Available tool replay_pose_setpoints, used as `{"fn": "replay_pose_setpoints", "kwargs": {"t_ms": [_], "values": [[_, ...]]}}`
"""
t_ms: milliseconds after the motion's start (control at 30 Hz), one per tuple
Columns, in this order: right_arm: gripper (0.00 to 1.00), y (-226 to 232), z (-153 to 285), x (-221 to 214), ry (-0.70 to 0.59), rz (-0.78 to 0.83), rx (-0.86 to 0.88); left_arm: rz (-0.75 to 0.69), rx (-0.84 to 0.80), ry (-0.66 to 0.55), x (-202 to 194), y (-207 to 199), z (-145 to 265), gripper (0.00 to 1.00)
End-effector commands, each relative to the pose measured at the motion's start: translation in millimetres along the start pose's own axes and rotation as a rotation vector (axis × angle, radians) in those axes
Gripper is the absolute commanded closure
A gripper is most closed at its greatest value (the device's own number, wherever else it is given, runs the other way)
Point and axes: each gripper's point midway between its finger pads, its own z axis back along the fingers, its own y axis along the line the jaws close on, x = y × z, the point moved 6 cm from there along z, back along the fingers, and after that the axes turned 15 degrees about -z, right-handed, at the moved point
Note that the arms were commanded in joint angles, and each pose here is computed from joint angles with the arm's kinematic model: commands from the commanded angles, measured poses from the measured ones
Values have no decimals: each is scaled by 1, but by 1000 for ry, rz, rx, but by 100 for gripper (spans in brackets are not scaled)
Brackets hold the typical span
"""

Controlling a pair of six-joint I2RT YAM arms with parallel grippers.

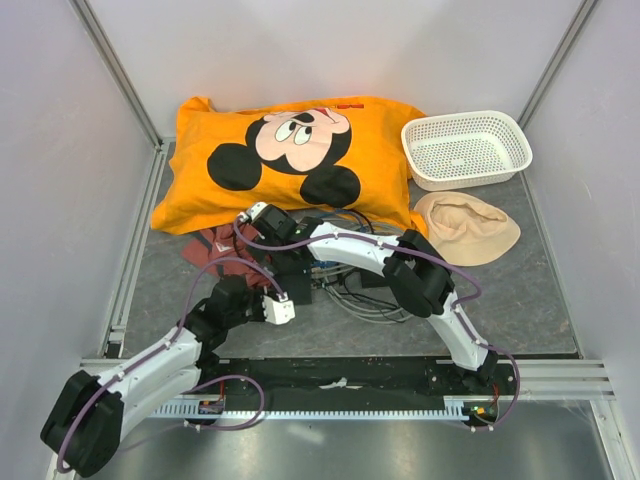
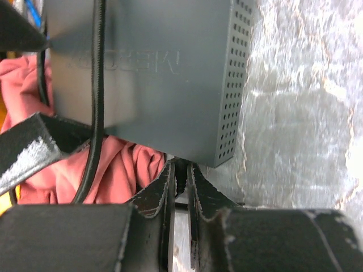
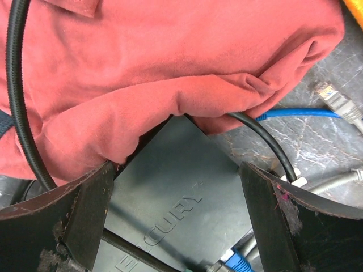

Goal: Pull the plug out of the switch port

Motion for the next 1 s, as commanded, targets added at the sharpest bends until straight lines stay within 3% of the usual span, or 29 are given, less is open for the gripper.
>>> {"fn": "replay_pose_setpoints", "kwargs": {"t_ms": [0, 167, 300, 433, 600, 733, 967], "values": [[2, -64, -21, -100, 418, 26, -218, 14, -165, 197, -30, -43, 21, 98], [2, -73, -24, -101, 417, -8, -230, 160, -139, 385, -45, -47, 34, 98], [2, -68, -19, -103, 419, 16, -212, 158, -296, 244, -27, -50, 41, 98], [2, -62, -14, -82, 362, 18, -188, 192, -284, 249, -23, -41, 43, 98], [2, -58, -3, -62, 309, 22, -157, 132, -184, 177, -15, -20, 54, 99], [2, -53, 18, -21, 196, 47, -111, 52, -55, 220, -19, -3, 68, 98], [2, -50, 76, 41, 15, 59, 8, 107, -88, 349, -38, -23, 73, 98]]}}
